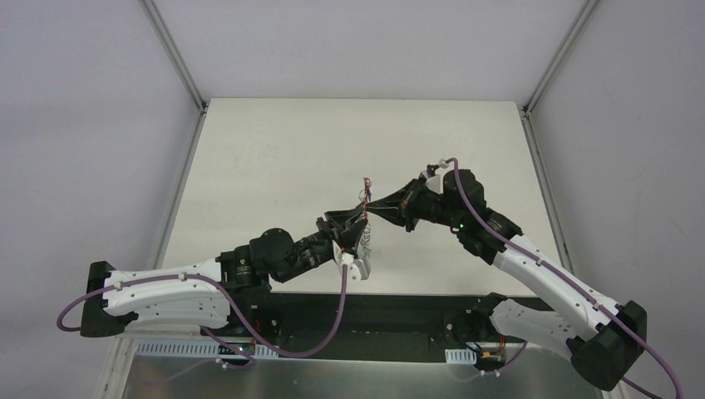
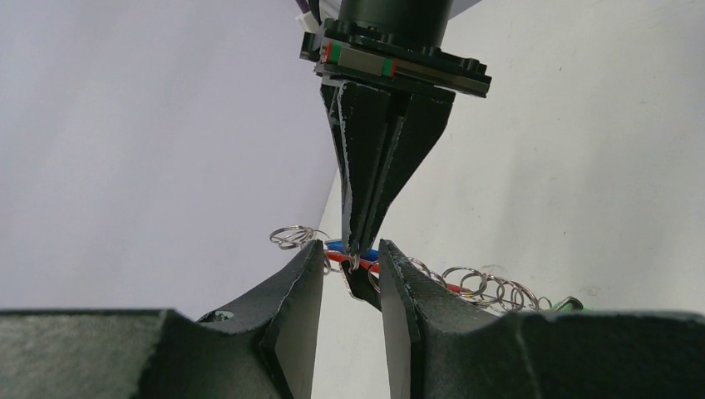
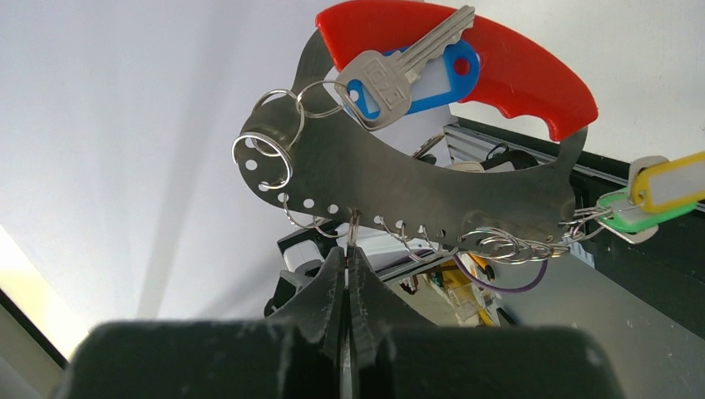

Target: Put the keys on the keyring

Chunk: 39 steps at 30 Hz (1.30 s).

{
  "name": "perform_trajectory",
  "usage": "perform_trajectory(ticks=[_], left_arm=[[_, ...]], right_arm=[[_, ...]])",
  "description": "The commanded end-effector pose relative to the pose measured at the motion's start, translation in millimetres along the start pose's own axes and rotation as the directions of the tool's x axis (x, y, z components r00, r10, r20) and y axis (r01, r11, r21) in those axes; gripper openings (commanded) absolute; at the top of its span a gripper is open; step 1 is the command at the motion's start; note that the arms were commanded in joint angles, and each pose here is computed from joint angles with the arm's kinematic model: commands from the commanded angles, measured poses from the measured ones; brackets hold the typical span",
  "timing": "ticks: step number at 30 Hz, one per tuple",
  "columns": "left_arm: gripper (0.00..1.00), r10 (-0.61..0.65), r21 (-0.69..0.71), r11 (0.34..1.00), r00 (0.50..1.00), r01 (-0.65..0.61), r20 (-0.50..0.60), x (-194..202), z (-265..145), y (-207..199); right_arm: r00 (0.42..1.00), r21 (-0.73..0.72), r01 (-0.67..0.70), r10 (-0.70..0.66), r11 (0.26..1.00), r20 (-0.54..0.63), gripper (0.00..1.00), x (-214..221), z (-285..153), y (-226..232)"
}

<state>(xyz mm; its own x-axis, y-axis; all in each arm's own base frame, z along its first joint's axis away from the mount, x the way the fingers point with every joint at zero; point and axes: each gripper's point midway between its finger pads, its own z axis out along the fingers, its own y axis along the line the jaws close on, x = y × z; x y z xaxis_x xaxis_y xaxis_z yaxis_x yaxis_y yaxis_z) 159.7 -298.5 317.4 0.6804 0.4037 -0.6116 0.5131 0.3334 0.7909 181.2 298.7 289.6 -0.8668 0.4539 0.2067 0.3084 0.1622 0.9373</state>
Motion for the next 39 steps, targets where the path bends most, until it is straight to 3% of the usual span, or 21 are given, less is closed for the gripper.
perform_trajectory(ticks=[1,39], left_arm=[[0.30,0.039,-0.039,0.998,0.999,-0.039,-0.019,0.4,3.9,7.0],[0.26,0.063,-0.081,0.995,0.998,-0.064,-0.016,0.5,8.1,11.9]], right_arm=[[0.999,-0.124,-0.024,0.020,0.992,-0.032,0.00,11.6,-15.5,39.8],[0.997,-0.159,-0.001,-0.011,0.987,-0.079,0.00,25.4,-28.8,49.9]])
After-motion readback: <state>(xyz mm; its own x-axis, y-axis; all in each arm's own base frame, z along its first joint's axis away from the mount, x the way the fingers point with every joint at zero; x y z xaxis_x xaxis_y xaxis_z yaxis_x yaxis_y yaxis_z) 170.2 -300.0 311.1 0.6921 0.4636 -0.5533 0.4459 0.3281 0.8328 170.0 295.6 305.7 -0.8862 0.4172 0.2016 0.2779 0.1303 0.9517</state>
